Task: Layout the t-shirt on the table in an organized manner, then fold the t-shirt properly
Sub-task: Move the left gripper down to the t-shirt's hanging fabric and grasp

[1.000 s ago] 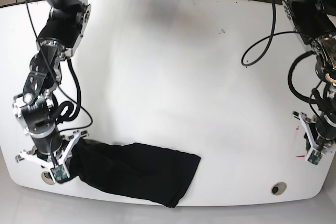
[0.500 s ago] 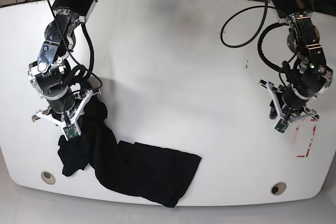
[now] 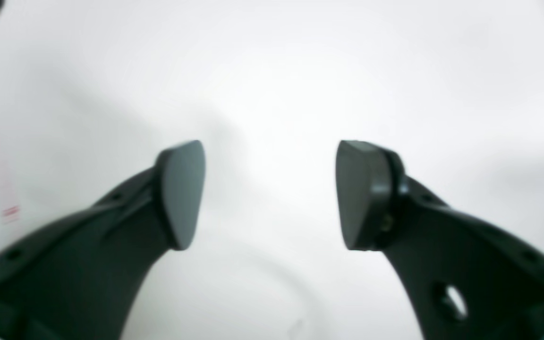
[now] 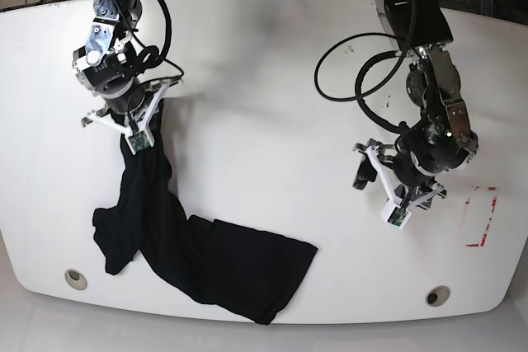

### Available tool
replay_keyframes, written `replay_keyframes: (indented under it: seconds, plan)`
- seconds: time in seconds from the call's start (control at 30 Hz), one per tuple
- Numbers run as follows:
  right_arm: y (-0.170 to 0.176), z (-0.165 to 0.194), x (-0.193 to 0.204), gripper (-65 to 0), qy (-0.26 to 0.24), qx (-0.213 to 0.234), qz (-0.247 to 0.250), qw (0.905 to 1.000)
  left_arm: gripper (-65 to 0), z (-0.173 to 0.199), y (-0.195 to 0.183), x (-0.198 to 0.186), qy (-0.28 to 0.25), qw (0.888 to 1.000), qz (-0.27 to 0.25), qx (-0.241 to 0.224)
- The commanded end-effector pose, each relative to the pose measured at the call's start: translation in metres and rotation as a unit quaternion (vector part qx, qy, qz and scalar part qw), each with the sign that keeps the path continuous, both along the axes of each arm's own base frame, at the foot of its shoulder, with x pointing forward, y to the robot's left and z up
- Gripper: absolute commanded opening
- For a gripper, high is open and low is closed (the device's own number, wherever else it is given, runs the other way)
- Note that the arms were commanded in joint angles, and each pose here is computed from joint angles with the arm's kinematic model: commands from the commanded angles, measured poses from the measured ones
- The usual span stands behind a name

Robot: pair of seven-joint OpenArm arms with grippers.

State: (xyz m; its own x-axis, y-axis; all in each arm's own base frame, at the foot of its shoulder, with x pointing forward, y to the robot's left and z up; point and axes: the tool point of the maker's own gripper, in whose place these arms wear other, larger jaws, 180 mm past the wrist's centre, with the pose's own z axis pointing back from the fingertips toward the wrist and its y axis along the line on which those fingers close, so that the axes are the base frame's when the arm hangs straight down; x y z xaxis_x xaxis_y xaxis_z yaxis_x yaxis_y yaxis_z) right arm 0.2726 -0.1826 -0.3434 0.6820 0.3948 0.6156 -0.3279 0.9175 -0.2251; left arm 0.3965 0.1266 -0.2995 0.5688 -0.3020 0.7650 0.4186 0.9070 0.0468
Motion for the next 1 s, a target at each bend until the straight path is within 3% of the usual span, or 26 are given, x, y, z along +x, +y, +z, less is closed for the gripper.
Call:
replay_keyframes:
  seconds: [0.0, 0.17, 0.6, 0.87, 0.97]
  plan:
    - [0.004, 0.0, -0.008, -64.8, -0.008, 0.003, 0.012, 0.9999, -21.4, 0.026, -0.008, 0.023, -0.042, 0.999, 0.008, -0.033]
    - [0.021, -0.02, -0.036, -64.8, 0.011, 0.032, 0.024, 0.9991, -21.2, 0.029, -0.015, 0.033, -0.058, 0.996, 0.013, -0.061]
    - [0.021, -0.034, -0.059, -63.6, 0.038, 0.037, 0.019, 0.9984, -21.1, 0.016, -0.018, 0.034, -0.043, 0.996, 0.013, -0.073]
    - [0.021, -0.033, -0.057, -41.9, 0.036, 0.037, 0.018, 0.9985, -20.8, 0.009, -0.054, 0.05, -0.029, 0.991, 0.006, -0.131]
    - [0.021, -0.034, -0.057, -40.4, 0.036, 0.038, 0.018, 0.9985, -20.3, 0.0, -0.064, 0.057, -0.016, 0.986, 0.031, -0.163]
